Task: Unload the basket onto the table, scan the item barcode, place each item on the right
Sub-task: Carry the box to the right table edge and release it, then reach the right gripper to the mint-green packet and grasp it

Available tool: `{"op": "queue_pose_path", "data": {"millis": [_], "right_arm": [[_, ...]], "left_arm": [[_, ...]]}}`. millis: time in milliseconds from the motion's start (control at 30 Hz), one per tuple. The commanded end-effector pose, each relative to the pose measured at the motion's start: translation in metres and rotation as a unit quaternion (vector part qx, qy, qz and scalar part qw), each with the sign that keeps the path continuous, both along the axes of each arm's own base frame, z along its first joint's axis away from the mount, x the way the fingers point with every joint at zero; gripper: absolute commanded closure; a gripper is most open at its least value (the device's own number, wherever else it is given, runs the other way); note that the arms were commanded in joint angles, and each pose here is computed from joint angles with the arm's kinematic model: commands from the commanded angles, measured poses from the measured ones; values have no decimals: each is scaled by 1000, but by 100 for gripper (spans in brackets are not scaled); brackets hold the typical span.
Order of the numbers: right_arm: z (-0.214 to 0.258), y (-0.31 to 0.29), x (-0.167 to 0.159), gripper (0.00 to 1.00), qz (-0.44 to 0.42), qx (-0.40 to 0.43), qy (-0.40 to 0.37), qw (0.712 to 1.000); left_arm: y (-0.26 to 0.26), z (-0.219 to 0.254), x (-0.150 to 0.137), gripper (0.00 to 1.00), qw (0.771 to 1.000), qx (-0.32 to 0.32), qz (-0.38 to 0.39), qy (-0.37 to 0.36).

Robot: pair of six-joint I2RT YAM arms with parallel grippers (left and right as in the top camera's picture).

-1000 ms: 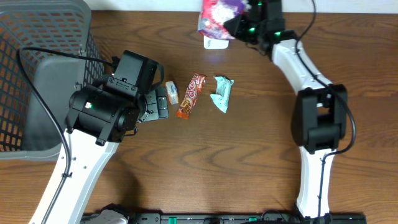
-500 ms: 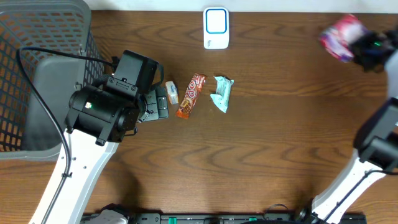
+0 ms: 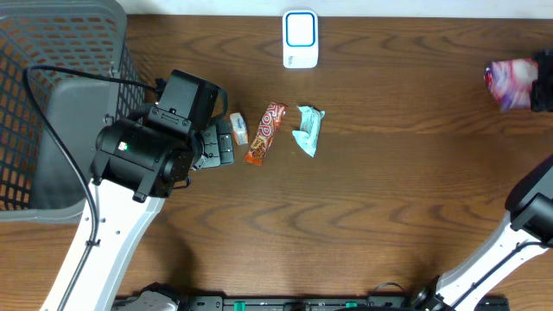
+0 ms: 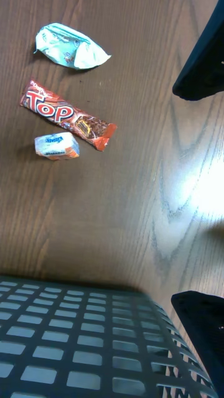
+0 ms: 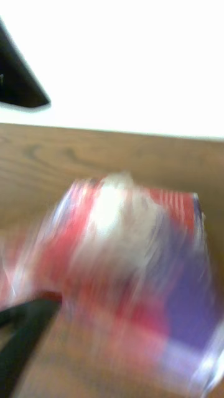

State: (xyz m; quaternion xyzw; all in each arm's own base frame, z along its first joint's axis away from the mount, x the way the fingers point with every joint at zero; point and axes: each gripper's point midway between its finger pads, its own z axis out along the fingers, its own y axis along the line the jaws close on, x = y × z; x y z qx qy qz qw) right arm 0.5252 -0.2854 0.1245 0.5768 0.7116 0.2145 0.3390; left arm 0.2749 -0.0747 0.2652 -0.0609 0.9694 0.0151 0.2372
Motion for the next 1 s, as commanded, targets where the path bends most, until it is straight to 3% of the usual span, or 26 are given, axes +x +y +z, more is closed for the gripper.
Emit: {"op": "queue_pose_path", "data": {"millis": [0, 100, 167, 233, 367, 433, 533, 633, 667, 767, 800, 867, 967], "right_arm": [[27, 51, 19, 1, 117, 11, -53, 992], [38, 101, 29, 1, 202, 55, -87, 974], [52, 148, 34, 1, 292, 76, -125, 945], [66, 207, 33, 1, 395, 89, -165, 899], [62, 283, 23, 1, 493, 88, -166, 850], [46, 315, 15, 1, 521, 76, -128, 841], [3, 345, -1, 1, 514, 39, -3, 857], [-28, 373, -23, 1, 520, -14, 100, 848], [-33, 380, -28, 1, 524, -28, 117, 843], [-45, 420, -47, 19, 561, -89, 158, 808], [-47, 431, -50, 21, 568, -106, 165, 800], [-51, 448, -56, 16, 576, -144, 176, 785], [-51, 459, -58, 18, 568, -224, 197, 767]], "left_arm": [[1, 3, 0, 2, 1000, -1, 3, -4], [1, 3, 0, 2, 1000, -1, 3, -4], [1, 3, 0, 2, 1000, -1, 3, -4], [1, 3, 0, 2, 1000, -1, 3, -4], [1, 3, 0, 2, 1000, -1, 3, -4], [1, 3, 0, 2, 1000, -1, 3, -4], [1, 3, 0, 2, 1000, -1, 3, -4], [1, 3, 0, 2, 1000, -1, 3, -4], [1, 3, 0, 2, 1000, -1, 3, -4], [1, 3, 0, 2, 1000, -1, 3, -4], [1, 3, 0, 2, 1000, -1, 3, -4], [1, 3, 0, 2, 1000, -1, 3, -4], [1, 3, 0, 2, 1000, -1, 3, -4]]}}
